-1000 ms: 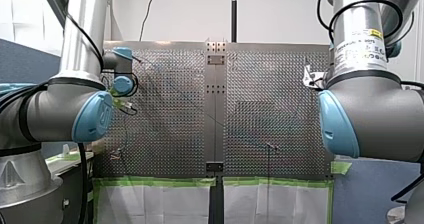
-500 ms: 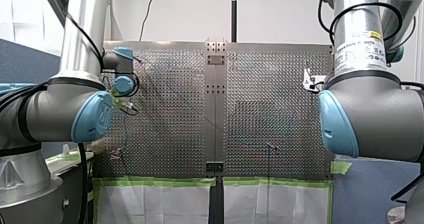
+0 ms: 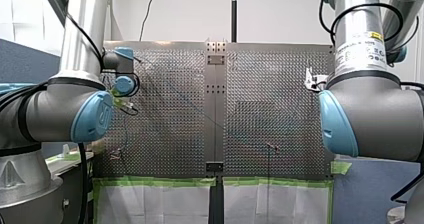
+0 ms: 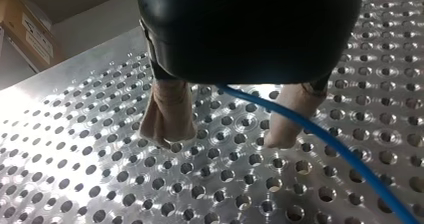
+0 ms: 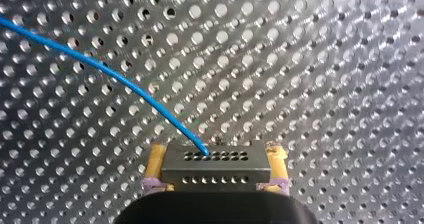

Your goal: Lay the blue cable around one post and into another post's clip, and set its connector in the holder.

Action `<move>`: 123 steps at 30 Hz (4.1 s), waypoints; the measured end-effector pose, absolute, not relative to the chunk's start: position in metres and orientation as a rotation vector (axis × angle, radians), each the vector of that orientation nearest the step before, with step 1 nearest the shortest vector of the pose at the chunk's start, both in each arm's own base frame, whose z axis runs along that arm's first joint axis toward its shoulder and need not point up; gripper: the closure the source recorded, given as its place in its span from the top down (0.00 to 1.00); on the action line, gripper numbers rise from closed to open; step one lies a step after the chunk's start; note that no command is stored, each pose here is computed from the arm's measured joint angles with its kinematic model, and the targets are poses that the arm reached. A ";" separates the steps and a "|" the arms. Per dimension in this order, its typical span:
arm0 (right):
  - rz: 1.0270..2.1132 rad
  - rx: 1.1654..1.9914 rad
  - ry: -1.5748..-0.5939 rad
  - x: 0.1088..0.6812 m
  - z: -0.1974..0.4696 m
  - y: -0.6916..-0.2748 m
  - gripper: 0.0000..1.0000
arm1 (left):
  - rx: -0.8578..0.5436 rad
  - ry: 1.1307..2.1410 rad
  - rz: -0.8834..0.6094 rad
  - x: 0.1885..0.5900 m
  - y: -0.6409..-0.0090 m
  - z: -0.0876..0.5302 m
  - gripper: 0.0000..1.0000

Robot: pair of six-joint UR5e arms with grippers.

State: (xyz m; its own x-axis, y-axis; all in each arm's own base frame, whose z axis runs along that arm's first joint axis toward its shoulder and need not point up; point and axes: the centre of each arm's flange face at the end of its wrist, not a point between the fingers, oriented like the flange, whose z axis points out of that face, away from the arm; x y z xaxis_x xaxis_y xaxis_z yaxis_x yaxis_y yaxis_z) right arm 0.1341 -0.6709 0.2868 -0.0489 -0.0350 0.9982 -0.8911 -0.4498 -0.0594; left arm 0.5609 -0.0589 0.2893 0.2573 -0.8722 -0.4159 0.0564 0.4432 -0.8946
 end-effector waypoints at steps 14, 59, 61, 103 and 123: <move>1.572 1.521 -1.021 0.122 0.289 -0.675 0.04 | -0.901 1.137 -0.765 0.561 -0.062 0.289 1.00; 1.590 1.488 -1.010 0.124 0.287 -0.680 0.10 | -0.894 1.142 -0.766 0.560 -0.064 0.289 1.00; 1.596 1.484 -1.011 0.125 0.287 -0.680 0.10 | -0.895 1.142 -0.766 0.560 -0.064 0.289 1.00; 1.594 1.461 -1.009 0.130 0.289 -0.682 0.99 | -0.898 1.154 -0.763 0.559 -0.067 0.288 1.00; 1.600 1.465 -1.002 0.135 0.289 -0.681 0.99 | -0.962 1.168 -0.770 0.537 -0.068 0.315 1.00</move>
